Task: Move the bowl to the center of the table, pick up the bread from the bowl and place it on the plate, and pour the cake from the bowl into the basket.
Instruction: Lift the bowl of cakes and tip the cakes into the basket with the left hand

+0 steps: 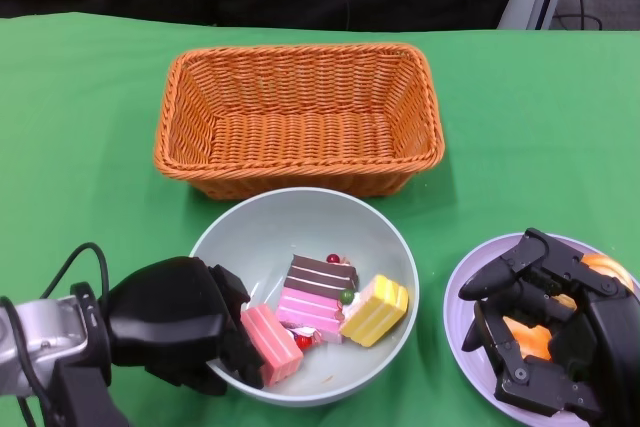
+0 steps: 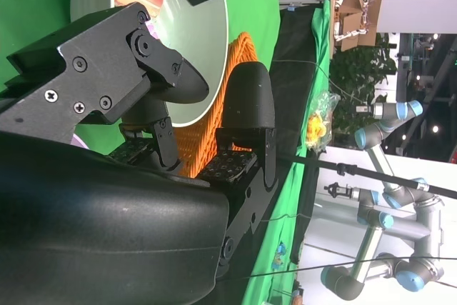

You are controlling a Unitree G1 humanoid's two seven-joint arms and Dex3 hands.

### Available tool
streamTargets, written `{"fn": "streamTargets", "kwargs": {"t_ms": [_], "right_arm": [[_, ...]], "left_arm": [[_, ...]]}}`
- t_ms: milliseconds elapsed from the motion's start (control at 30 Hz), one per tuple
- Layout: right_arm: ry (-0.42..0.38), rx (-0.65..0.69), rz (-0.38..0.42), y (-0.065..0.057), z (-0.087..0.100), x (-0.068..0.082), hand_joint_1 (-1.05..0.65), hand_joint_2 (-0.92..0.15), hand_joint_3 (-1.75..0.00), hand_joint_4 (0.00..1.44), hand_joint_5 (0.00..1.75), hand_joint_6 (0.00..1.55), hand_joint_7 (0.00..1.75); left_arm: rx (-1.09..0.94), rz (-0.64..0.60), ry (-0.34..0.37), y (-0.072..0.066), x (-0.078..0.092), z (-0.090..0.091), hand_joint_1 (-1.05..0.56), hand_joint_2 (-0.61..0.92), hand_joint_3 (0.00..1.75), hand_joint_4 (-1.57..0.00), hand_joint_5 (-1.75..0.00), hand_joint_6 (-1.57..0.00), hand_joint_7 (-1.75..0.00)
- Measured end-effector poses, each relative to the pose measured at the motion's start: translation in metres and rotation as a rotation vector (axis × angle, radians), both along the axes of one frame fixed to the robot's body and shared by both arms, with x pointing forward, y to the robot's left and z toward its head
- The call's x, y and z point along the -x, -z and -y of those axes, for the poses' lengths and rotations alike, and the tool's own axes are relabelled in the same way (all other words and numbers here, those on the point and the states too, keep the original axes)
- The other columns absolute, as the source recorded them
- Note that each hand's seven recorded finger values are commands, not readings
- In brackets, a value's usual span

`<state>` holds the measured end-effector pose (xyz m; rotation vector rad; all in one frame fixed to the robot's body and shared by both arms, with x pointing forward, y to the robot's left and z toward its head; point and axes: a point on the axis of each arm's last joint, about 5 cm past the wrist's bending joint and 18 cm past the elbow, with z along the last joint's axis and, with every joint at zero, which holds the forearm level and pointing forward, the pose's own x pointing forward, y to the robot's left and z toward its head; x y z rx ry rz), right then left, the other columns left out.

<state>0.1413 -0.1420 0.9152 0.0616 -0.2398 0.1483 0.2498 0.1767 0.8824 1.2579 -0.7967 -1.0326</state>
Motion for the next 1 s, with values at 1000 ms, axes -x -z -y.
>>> {"fn": "streamTargets", "kwargs": {"t_ms": [1000], "right_arm": [[0.029,0.023,0.005,0.002,-0.003,-0.001,-0.02,-0.54,-1.15,0.73,1.55,0.67,1.31]], "left_arm": [[0.437,0.113,-0.006,-0.016,0.004,-0.021,-0.29,0.92,0.27,-0.70,-1.69,-0.67,-1.32]]}}
